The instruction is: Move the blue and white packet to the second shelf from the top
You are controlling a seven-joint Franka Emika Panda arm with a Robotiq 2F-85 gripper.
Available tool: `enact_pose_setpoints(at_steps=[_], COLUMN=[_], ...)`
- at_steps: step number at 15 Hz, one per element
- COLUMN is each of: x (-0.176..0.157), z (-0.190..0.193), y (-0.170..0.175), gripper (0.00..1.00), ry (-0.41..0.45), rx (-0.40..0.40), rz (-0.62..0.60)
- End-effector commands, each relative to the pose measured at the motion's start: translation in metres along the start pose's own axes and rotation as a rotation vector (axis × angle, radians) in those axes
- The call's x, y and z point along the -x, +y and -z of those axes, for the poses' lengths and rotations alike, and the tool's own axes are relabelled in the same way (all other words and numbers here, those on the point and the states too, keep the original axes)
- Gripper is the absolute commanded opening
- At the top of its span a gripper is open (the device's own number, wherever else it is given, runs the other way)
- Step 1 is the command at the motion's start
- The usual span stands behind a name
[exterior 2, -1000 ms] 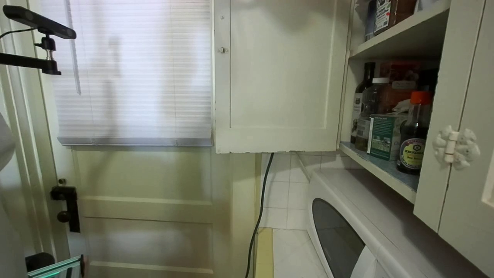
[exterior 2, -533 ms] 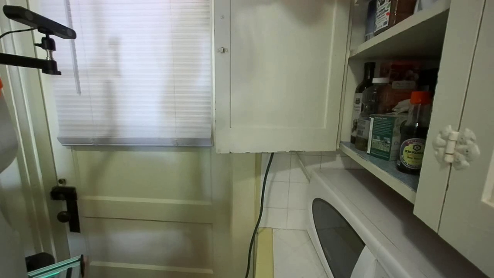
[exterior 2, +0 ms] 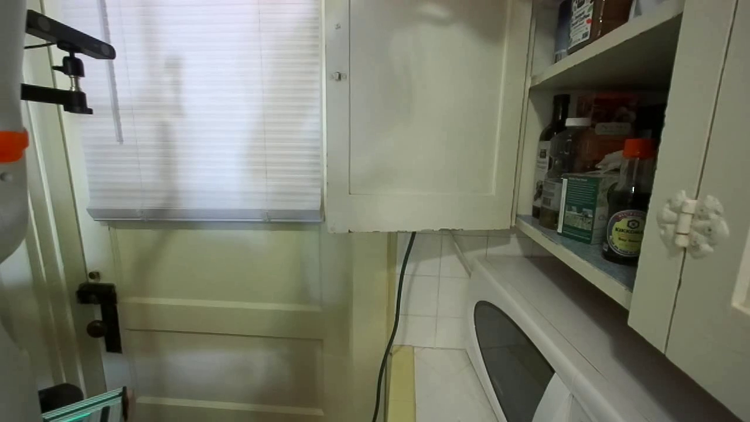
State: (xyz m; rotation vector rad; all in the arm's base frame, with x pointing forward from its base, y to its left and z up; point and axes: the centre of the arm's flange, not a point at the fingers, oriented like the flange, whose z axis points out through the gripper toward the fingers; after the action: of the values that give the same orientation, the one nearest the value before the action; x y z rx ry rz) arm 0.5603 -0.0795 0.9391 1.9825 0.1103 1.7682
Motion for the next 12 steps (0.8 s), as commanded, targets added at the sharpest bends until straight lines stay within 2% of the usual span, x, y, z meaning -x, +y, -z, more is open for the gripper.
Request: enact_pose_setpoints(at_steps=[1,12], x=[-0.006,0.009], z=[-0.027,-0.041], y=[0.003,-0.004], gripper=[0.0,0.0], ry=[-0.007,-0.065], rx=[0.075,0.062], rz=[-0.028,-0.065])
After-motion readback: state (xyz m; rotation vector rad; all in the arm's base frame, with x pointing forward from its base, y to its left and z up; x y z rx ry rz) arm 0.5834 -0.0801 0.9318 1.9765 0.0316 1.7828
